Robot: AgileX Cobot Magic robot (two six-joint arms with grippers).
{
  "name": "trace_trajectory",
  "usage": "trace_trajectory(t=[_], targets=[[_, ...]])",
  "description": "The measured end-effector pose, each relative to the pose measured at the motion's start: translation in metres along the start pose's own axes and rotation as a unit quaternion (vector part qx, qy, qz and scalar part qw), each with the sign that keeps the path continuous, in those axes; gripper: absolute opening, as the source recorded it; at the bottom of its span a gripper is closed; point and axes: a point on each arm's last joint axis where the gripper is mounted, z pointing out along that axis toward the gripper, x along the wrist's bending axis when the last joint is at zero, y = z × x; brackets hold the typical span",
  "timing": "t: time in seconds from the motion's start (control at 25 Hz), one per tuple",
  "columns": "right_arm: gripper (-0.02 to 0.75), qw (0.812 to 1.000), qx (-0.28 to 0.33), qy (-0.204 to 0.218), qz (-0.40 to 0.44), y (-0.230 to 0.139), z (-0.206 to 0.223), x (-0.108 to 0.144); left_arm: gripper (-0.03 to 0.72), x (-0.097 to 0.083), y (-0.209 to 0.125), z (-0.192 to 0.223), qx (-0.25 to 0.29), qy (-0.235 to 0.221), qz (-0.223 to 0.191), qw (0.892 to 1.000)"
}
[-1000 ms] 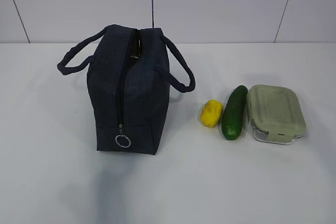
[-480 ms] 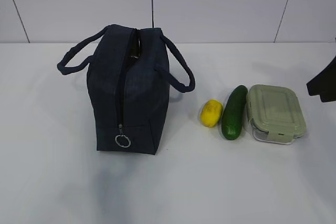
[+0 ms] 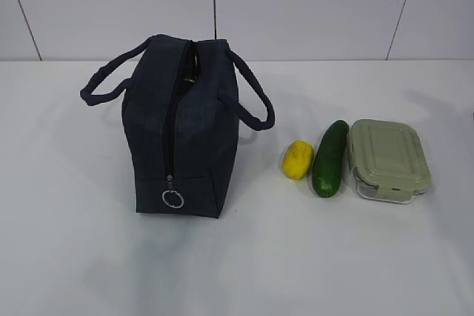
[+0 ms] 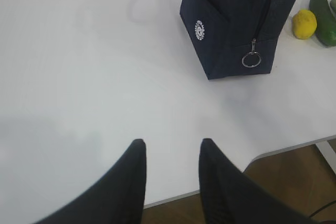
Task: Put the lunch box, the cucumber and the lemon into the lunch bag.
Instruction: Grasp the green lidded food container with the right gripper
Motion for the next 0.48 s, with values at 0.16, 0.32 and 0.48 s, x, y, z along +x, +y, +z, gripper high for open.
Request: trace_trajectory(t=[0.16,0.32,0.48], targets=[[0.252,1.0,0.019,0.007,0.023,0.001,0.013,-0.023,0.244,0.0,0.0,0.0,0.0,0.0,0.0,1.0],[0.252,0.999,0.026,0.011,0.036,0.002,0.019,-0.031,0.244,0.0,0.0,0.0,0.0,0.0,0.0,1.0],[0.252,0.999,0.023,0.011,0.033,0.003,0.018,-0.031,0.244,0.0,0.0,0.0,0.0,0.0,0.0,1.0]])
